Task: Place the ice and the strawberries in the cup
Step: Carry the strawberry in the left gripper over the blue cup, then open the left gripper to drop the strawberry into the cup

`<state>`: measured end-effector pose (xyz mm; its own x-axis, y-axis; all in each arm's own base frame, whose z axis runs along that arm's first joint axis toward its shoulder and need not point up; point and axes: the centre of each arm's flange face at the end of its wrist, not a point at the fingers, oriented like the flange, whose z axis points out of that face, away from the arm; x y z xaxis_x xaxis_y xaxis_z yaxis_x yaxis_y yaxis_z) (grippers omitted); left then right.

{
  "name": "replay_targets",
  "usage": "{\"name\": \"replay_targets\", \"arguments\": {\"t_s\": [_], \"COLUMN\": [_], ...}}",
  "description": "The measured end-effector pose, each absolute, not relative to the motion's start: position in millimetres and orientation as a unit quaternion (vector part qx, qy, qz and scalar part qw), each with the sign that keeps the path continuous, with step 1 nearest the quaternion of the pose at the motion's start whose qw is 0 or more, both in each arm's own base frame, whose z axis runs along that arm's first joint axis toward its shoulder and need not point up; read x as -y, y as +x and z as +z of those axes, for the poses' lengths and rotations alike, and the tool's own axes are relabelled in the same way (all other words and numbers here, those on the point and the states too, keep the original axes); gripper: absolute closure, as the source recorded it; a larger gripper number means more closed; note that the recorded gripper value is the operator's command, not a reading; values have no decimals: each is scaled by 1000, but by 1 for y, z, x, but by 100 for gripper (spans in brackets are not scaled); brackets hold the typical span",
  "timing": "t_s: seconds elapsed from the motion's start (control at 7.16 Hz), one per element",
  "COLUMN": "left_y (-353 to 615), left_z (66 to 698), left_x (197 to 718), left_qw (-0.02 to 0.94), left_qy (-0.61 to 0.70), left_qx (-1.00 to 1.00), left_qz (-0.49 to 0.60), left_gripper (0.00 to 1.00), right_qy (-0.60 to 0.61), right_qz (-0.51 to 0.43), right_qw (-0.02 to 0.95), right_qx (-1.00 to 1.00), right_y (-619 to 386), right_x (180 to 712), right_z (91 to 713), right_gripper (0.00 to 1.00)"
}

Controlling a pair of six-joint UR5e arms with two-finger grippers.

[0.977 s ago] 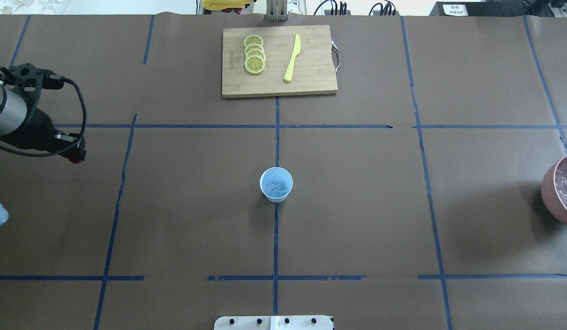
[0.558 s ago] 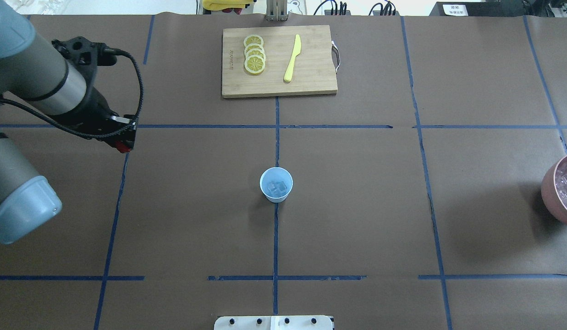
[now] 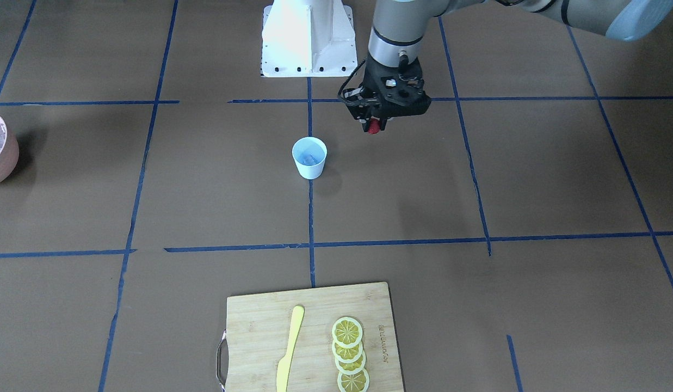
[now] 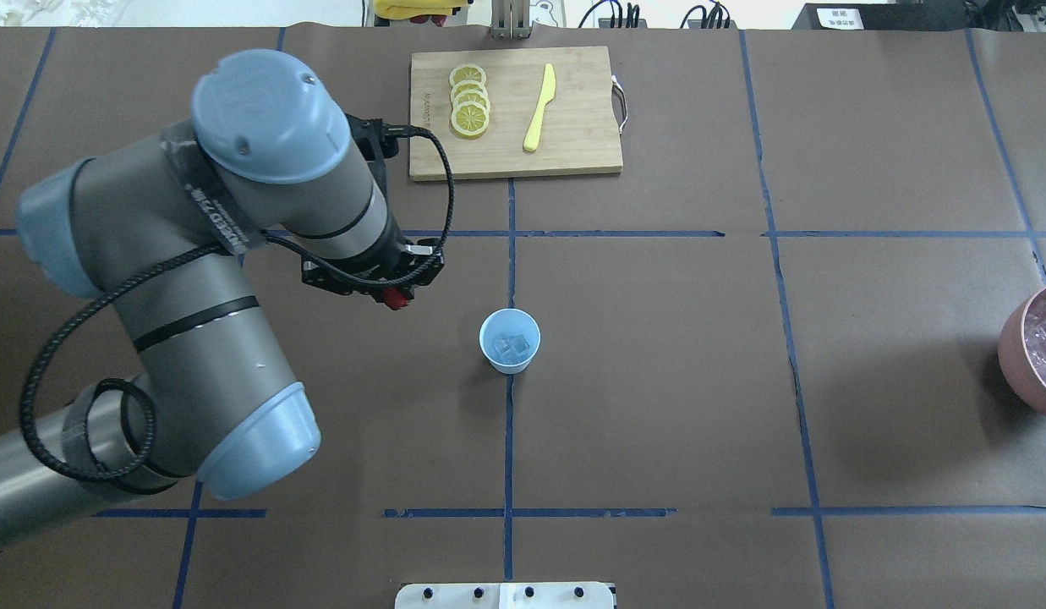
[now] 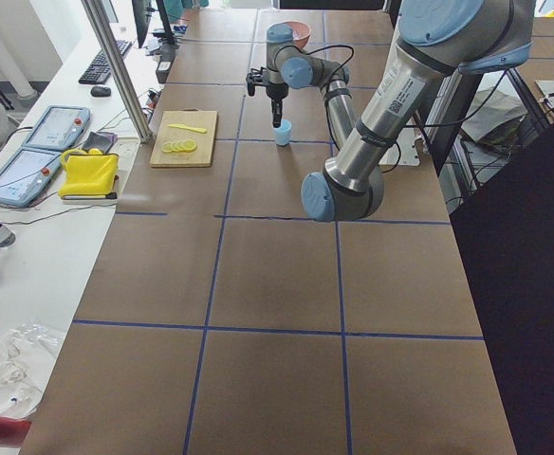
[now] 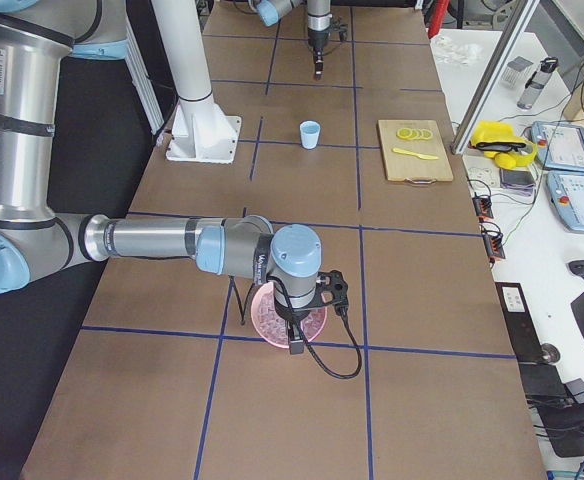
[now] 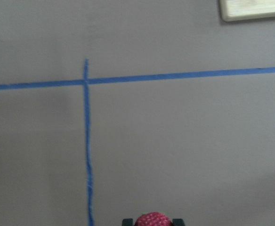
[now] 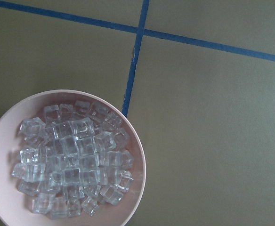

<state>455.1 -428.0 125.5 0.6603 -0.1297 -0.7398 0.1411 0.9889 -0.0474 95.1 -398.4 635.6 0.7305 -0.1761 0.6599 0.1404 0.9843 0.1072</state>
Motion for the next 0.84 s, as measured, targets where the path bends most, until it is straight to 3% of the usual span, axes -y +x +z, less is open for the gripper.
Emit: {"name": "replay_targets", "arguments": {"t_s": [0.28, 0.56, 0.7, 0.84], "left_y": [519, 555, 560, 562], "left_z": [92, 90, 90, 91], "left_x": [422, 412, 411, 410], "left_qw": [912, 911, 911, 911], "left_qy": [3, 6, 7, 8], "left_qx": [-398, -398, -397, -397], "left_qz": [-101, -110, -110, -108], "left_gripper": [82, 12, 0, 0], "right_qy": [24, 24, 24, 24], "right_qz": [-85, -85, -85, -85], "right_qw": [930, 930, 930, 930], "right_qx": [357, 357, 357, 357], "right_y": [95, 95, 95, 95], "right_x": [398, 398, 398, 398], "right_z": [636, 637, 637, 637], "right_gripper": [0, 0, 0, 0]}}
